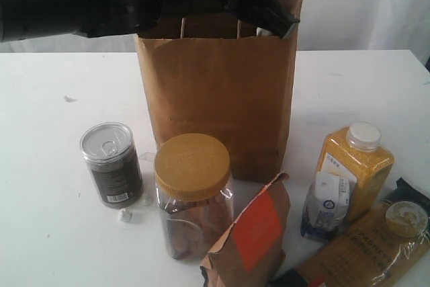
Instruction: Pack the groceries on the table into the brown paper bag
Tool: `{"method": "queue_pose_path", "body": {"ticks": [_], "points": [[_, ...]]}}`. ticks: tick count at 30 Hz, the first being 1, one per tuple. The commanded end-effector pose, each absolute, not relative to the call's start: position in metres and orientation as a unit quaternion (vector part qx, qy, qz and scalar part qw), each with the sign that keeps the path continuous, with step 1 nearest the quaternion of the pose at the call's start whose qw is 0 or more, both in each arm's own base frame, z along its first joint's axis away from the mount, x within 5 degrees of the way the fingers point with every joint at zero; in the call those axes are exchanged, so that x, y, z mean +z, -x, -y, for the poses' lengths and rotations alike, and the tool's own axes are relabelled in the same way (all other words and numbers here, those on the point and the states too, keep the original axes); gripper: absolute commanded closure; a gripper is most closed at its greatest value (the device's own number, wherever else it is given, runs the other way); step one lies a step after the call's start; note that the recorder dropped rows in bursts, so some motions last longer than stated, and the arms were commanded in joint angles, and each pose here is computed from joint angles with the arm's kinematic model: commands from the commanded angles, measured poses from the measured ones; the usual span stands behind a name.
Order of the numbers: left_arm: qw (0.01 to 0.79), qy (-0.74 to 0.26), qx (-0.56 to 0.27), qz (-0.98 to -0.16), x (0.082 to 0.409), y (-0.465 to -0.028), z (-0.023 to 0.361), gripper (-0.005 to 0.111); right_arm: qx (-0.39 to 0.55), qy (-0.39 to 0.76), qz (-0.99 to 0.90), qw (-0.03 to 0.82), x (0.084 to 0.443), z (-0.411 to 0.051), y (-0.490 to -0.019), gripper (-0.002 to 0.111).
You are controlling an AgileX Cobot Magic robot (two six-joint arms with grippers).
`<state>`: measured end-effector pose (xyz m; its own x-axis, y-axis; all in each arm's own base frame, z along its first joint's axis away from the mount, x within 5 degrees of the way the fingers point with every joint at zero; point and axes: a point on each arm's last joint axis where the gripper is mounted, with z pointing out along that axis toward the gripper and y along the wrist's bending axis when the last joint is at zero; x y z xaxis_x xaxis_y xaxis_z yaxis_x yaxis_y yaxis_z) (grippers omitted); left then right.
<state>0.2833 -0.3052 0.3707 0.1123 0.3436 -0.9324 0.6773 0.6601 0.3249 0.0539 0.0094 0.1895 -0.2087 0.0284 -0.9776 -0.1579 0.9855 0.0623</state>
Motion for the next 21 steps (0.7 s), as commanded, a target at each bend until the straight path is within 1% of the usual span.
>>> {"method": "queue_pose_path", "body": {"ticks": [1, 5, 8, 13, 18, 21], "points": [[0.635, -0.404, -0.128, -0.646, 0.370, -0.281, 0.307, 0.062, 0.071, 0.042, -0.768, 0.635, 0.191, -0.009, -0.054, 0.108], [0.635, -0.406, -0.130, -0.645, 0.370, -0.280, 0.307, 0.061, 0.071, 0.042, -0.768, 0.635, 0.191, -0.009, -0.054, 0.108], [0.638, -0.415, -0.150, -0.631, 0.374, -0.277, 0.310, 0.061, 0.071, 0.042, -0.768, 0.635, 0.191, -0.009, -0.054, 0.108], [0.652, -0.436, -0.223, -0.578, 0.397, -0.261, 0.314, 0.061, 0.071, 0.042, -0.768, 0.635, 0.191, -0.009, -0.054, 0.108], [0.658, -0.409, -0.264, -0.574, 0.417, -0.251, 0.306, 0.061, 0.071, 0.042, -0.768, 0.635, 0.191, -0.009, -0.054, 0.108], [0.666, -0.411, -0.279, -0.556, 0.430, -0.242, 0.300, 0.061, 0.071, 0.042, -0.768, 0.635, 0.191, -0.009, -0.054, 0.108]]}}
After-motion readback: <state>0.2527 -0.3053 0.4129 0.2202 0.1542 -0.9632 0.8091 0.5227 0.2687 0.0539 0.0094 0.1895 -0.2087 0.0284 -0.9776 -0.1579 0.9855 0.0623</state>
